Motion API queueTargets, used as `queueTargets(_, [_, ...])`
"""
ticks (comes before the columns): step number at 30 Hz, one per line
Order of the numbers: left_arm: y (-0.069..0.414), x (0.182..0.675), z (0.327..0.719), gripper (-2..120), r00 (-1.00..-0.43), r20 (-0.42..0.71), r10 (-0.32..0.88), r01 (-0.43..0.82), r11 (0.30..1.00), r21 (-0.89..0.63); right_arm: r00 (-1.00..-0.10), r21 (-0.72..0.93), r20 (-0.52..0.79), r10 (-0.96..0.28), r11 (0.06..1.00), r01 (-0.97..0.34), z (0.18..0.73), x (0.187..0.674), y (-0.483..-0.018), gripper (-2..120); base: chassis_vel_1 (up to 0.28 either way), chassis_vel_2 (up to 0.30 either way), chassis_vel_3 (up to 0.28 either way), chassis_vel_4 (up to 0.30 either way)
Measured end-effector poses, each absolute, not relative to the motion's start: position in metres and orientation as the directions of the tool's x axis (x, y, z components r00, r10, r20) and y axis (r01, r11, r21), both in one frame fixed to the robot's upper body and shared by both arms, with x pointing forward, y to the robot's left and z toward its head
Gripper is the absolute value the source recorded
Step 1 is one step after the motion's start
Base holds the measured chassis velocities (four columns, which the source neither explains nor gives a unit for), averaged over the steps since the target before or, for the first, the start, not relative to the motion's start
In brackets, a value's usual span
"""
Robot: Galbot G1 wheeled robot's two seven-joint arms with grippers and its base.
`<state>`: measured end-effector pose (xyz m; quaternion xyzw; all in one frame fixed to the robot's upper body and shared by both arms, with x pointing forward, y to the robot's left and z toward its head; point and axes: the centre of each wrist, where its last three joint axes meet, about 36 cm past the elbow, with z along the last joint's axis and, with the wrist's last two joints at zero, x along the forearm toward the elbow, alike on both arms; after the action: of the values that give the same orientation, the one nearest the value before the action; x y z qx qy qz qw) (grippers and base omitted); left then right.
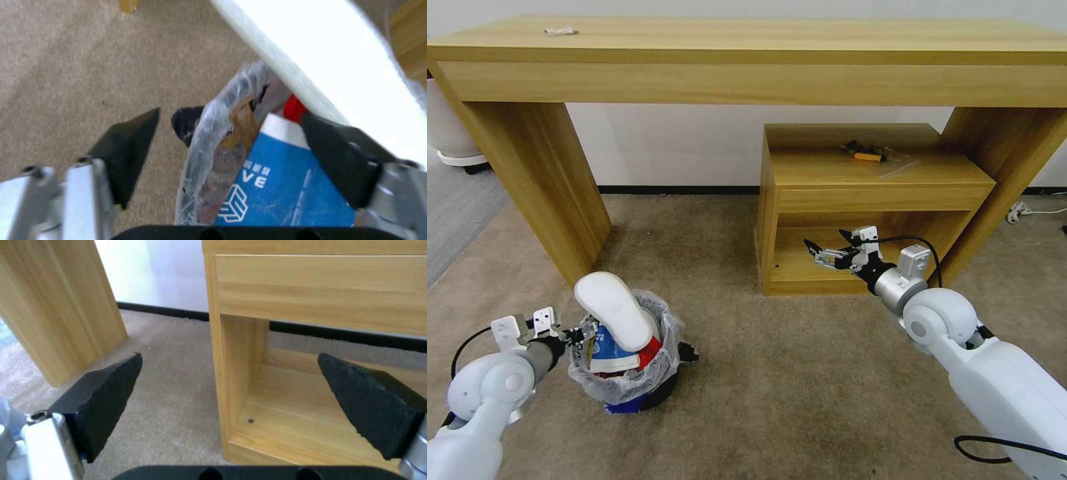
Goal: Pick up the trash bin and place the garbage on the floor into it.
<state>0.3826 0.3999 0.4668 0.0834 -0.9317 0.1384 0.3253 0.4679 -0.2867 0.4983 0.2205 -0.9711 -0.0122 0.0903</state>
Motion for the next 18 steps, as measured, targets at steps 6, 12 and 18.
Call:
queueTargets(6, [0.407,0.373,0.477,100,-0.782,0.619,-0.073,-0.249,0.947,-0.203,-0.888,0.068,0.173,-0.427,0.904,-0.422,0.497,0.467,-0.286,100,0.000,0.000,0.000,0.000])
queueTargets(12, [0.416,0.360,0.478,100,-0.791,0.609,-0.055,-0.210,0.960,-0.187,-0.890,0.074,0.174,-0.421,0.907,-0.414,0.495,0.462,-0.287,100,0.000,0.000,0.000,0.000])
queueTargets(18, [0.421,0.346,0.480,100,-0.837,0.542,-0.072,-0.166,0.978,-0.127,-0.908,0.061,0.150,-0.392,0.920,-0.387,0.496,0.445,-0.286,100,0.000,0.000,0.000,0.000])
